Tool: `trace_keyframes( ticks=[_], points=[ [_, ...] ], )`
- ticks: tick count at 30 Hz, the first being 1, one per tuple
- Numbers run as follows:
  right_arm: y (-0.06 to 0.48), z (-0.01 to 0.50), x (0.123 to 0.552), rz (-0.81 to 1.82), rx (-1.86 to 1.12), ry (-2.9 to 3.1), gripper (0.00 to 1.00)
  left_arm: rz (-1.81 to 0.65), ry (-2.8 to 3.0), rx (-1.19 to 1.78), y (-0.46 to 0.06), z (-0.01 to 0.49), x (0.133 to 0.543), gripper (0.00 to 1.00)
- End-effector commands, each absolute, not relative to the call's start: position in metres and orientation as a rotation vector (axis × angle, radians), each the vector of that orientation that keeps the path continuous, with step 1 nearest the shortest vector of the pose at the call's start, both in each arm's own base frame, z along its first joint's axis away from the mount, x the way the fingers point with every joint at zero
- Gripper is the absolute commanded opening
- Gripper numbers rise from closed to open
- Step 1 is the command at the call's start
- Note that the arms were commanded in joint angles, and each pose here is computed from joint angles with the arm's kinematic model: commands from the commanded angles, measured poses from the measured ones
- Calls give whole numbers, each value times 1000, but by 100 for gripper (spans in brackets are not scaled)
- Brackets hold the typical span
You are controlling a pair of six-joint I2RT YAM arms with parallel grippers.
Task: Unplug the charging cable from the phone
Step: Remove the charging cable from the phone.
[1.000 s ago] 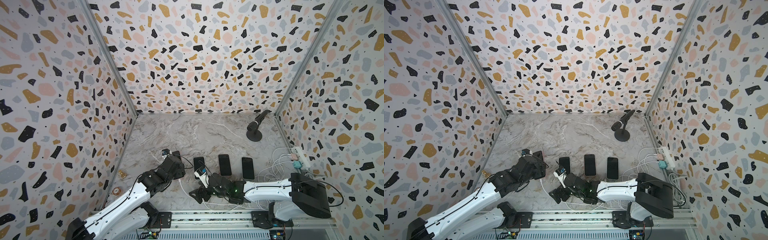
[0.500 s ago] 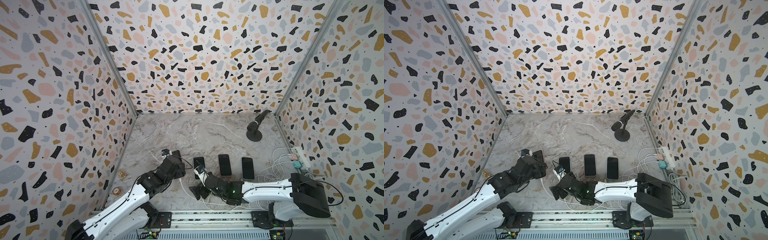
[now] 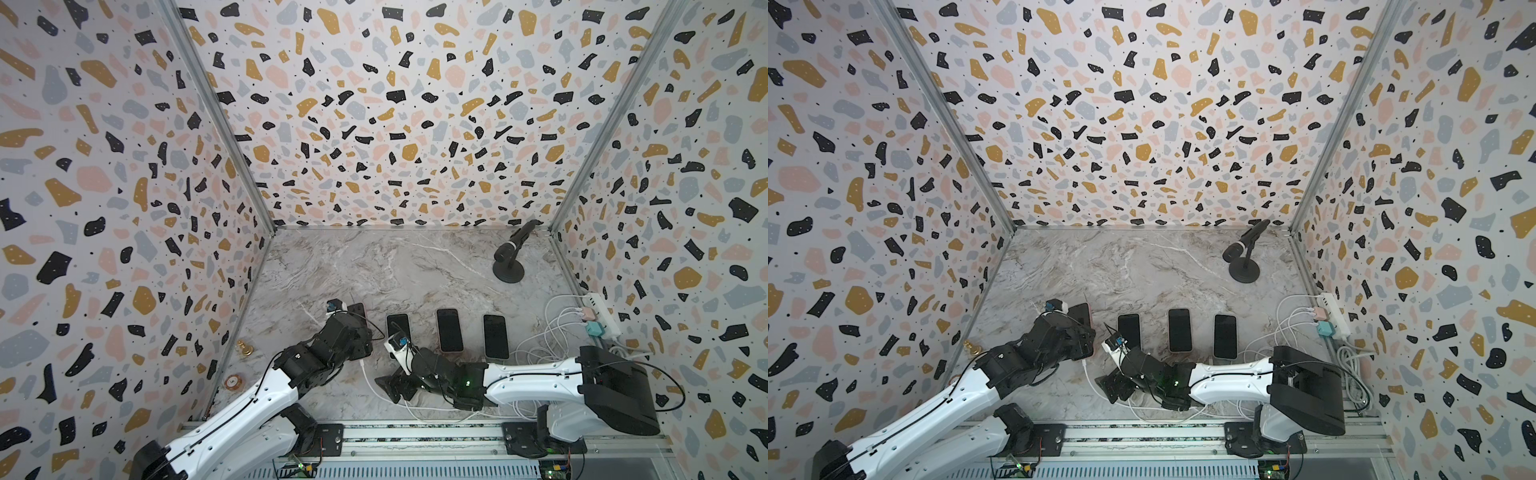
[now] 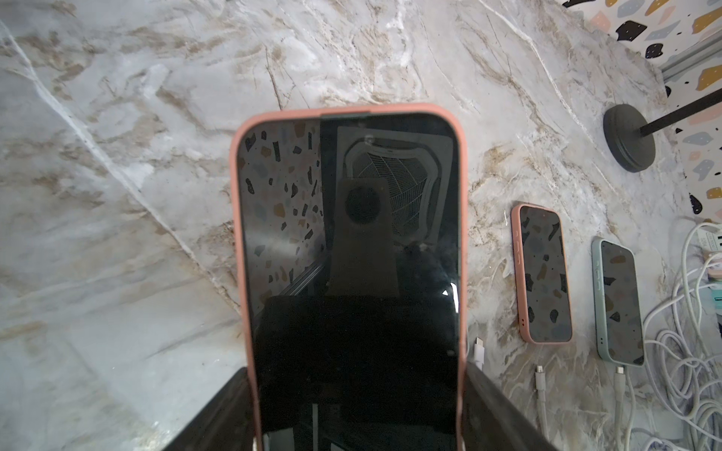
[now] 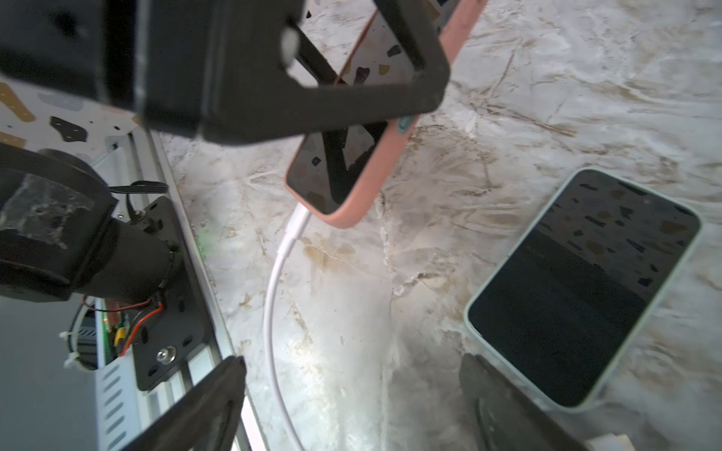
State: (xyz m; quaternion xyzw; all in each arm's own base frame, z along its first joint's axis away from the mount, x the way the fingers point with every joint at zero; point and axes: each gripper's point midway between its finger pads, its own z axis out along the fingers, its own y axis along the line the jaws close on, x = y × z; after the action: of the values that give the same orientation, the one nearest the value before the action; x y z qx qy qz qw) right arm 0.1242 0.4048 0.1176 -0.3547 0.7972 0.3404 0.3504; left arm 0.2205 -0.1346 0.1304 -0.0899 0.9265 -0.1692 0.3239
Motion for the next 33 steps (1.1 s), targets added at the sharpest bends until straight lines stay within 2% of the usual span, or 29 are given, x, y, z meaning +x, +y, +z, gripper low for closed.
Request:
trace_keyframes(
  ticks=[1,12,23,33],
  points=[
    [420,125,112,983,-975,2033,91,-507,2380,-225,-141,154,225,49],
    [436,107,97,1103,-1024,2038,85,-593,2225,-261,-136,186,228,50],
    [434,105,100,1099,-1003,2035,81,-576,2225,-265,-136,180,231,50],
    [434,109,97,1130,-991,2024,59,-599,2214,-306,-136,182,231,50]
  ],
)
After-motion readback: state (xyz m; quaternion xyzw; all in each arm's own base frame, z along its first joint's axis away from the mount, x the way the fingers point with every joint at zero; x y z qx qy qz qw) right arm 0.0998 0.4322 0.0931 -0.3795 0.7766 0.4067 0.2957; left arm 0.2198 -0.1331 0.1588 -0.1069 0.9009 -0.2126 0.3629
